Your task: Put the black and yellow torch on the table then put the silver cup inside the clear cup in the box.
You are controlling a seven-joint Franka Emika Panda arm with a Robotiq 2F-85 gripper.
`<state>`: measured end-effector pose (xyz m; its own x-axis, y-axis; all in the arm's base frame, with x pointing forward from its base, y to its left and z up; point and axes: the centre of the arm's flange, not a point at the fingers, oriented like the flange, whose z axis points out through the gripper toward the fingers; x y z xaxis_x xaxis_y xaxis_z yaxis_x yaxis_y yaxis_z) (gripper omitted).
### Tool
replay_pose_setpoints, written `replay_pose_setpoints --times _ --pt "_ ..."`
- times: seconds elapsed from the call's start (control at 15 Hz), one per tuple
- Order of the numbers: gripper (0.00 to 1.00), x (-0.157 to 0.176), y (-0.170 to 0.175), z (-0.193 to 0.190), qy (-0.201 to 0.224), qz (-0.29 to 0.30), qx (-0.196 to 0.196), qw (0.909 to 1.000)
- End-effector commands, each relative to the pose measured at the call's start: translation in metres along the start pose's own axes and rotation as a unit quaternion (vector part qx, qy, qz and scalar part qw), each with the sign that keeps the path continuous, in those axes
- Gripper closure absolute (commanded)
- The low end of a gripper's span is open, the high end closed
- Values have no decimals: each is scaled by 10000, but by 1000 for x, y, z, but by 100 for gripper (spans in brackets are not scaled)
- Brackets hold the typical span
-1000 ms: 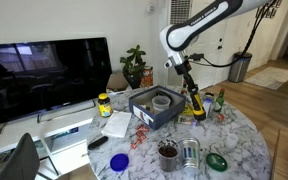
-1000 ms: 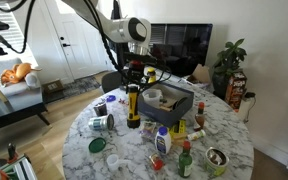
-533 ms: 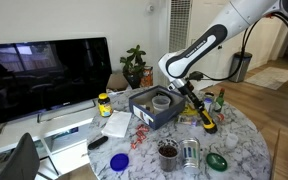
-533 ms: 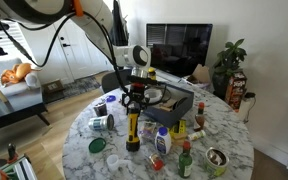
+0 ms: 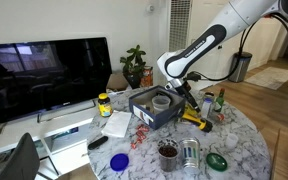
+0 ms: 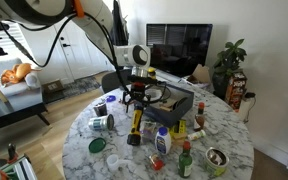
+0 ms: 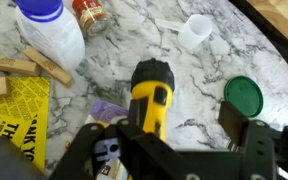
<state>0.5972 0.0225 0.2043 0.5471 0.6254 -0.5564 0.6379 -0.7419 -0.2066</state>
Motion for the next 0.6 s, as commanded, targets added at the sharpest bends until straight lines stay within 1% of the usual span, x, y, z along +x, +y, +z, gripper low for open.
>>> replay_pose_setpoints --times 0.0,0.2,0.27,0.33,0.4,0.53 --pt "0 2 1 3 90 -76 51 9999" --pt "0 -2 1 -1 204 -29 23 9998" --pt "0 -7 -1 -11 378 51 132 9992" --pt "0 -10 -6 -19 576 89 305 9978" --pt "0 -13 -11 -29 815 16 555 9951" --pt "0 -14 -26 -39 1100 -232 977 9888"
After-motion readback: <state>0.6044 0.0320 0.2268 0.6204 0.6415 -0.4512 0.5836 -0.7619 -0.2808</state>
